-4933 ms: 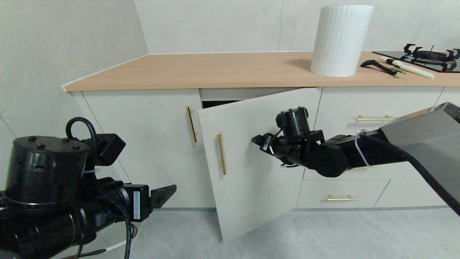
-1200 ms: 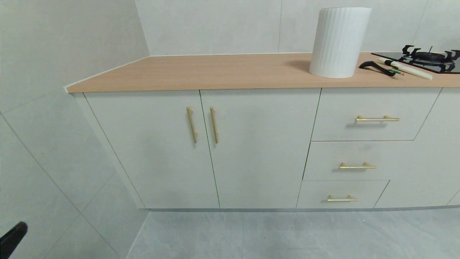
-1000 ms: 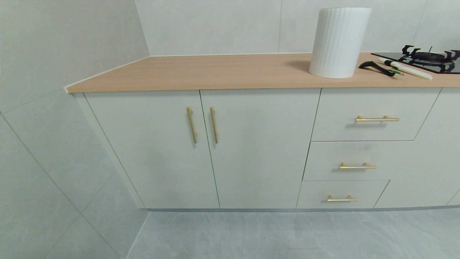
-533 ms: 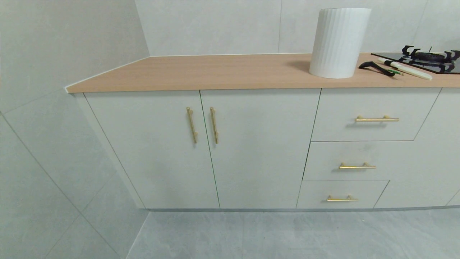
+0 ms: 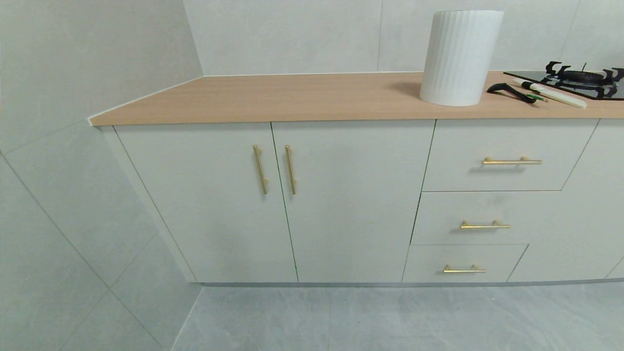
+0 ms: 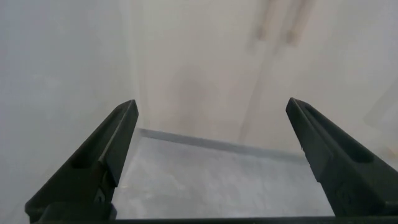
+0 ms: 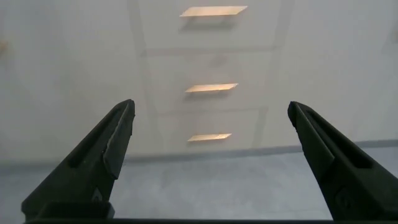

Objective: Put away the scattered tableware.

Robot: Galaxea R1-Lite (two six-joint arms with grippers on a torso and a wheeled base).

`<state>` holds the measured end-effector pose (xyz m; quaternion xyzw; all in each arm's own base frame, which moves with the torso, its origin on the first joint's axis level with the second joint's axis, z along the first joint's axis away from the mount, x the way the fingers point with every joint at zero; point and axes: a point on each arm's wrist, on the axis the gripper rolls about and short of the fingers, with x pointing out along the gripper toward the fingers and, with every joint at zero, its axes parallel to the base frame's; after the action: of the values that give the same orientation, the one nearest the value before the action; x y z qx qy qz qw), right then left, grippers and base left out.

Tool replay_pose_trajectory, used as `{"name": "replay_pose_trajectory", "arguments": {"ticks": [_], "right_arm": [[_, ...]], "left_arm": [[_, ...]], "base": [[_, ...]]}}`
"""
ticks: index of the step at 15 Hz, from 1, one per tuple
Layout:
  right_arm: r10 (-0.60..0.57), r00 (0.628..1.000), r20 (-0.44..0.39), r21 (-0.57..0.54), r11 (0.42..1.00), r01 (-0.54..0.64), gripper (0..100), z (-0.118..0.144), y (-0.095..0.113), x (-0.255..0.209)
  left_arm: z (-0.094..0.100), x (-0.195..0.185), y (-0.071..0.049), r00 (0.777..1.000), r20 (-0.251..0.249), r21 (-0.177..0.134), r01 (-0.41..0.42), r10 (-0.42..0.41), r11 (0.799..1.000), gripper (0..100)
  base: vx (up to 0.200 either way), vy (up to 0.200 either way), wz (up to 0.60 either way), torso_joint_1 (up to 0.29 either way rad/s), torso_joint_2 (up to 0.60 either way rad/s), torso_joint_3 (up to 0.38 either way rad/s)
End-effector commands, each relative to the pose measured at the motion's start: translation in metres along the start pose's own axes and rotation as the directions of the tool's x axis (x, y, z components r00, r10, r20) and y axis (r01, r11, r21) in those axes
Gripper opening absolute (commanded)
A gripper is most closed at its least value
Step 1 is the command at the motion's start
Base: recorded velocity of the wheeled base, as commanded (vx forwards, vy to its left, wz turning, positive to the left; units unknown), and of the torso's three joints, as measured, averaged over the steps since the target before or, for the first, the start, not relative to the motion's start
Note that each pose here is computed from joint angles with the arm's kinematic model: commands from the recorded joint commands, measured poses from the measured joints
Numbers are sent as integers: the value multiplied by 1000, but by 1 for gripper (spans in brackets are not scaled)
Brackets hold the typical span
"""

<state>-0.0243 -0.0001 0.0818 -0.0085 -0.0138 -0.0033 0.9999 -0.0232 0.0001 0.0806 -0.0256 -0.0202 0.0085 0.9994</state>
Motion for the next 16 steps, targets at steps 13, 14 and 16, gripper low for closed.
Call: {"name": "replay_pose_trajectory", "arguments": {"ticks": [13, 14, 16], "right_arm": [[19, 999, -26, 4, 1000, -19, 100, -6, 1, 1], [19, 999, -26, 4, 1000, -19, 100, -6, 1, 1], [24, 999, -27, 4, 1000, -24, 100, -6, 1, 1]], "left_arm": [[-6, 0, -1, 998, -49, 71, 51, -48, 996, 100], [-6, 0, -1, 998, -49, 71, 51, -48, 996, 100], [-5, 0, -1, 998, -47, 63, 51, -48, 997, 100]], "base": [[0, 0, 0, 0, 0, 0], [0, 0, 0, 0, 0, 0], [0, 0, 0, 0, 0, 0]]}}
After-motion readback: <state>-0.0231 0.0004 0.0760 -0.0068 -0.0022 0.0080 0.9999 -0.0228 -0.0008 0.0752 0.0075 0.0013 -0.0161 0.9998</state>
